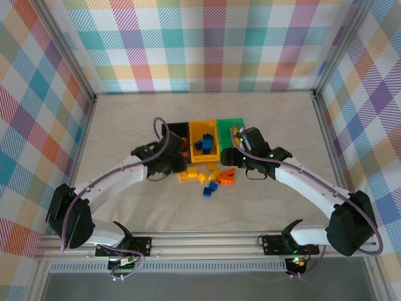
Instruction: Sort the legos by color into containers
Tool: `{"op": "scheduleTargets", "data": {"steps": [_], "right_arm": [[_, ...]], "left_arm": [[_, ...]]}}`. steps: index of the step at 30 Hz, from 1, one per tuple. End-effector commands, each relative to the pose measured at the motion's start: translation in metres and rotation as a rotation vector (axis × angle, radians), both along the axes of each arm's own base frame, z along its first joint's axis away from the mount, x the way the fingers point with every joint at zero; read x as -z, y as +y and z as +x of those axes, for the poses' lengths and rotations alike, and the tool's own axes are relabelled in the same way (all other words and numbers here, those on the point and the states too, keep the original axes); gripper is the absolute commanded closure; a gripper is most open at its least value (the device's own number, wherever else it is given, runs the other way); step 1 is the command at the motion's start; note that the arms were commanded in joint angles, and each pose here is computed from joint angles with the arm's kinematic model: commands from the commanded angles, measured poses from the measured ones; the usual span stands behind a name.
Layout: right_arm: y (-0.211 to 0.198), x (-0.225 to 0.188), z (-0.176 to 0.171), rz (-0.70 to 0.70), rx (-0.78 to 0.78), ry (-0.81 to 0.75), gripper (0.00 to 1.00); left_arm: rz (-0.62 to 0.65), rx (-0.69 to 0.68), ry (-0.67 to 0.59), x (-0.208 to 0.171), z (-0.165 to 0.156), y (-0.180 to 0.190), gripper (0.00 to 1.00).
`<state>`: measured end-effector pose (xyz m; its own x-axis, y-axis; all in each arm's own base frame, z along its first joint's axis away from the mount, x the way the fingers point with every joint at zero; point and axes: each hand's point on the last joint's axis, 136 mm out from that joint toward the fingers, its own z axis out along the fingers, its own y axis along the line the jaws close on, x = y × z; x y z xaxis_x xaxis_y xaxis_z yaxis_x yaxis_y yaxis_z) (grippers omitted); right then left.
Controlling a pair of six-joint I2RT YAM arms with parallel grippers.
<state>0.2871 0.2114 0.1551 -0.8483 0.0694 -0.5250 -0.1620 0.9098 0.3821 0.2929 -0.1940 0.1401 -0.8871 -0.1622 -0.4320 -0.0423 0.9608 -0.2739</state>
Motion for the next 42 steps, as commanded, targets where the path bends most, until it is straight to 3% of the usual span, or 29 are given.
{"op": "scheduleTargets", "data": {"steps": [1, 5, 11, 18, 22, 26, 31, 35, 42], "right_arm": [[0.000, 0.006, 0.000, 0.017, 0.013, 0.016, 0.26], [-0.001, 0.013, -0.004, 0.013, 0.008, 0.042, 0.26], [-0.001, 0.021, -0.017, 0.017, -0.032, 0.075, 0.25], [0.017, 0.038, -0.044, 0.033, -0.160, 0.145, 0.24], [0.035, 0.051, -0.063, -0.008, -0.244, 0.171, 0.23], [0.051, 0.065, -0.072, -0.058, -0.288, 0.187, 0.25], [0.031, 0.075, -0.052, -0.165, -0.192, 0.161, 0.25], [0.011, 0.080, -0.032, -0.169, -0.094, 0.174, 0.22], [0.000, 0.081, 0.010, -0.199, 0.032, 0.148, 0.19]], "left_arm": [[0.052, -0.048, -0.015, -0.004, 0.038, 0.015, 0.71], [0.093, -0.114, -0.011, 0.003, 0.083, 0.026, 0.72], [0.148, -0.168, 0.046, 0.028, 0.117, 0.039, 0.71], [0.063, -0.150, -0.002, 0.005, 0.118, 0.026, 0.27], [0.002, -0.112, -0.050, -0.021, 0.102, 0.015, 0.11], [-0.041, -0.043, -0.078, -0.034, 0.065, 0.000, 0.00], [-0.093, 0.019, -0.070, -0.028, 0.013, -0.009, 0.00], [-0.118, 0.039, -0.051, -0.015, -0.020, -0.007, 0.00], [-0.125, 0.020, -0.042, 0.000, -0.043, 0.007, 0.00]]}}
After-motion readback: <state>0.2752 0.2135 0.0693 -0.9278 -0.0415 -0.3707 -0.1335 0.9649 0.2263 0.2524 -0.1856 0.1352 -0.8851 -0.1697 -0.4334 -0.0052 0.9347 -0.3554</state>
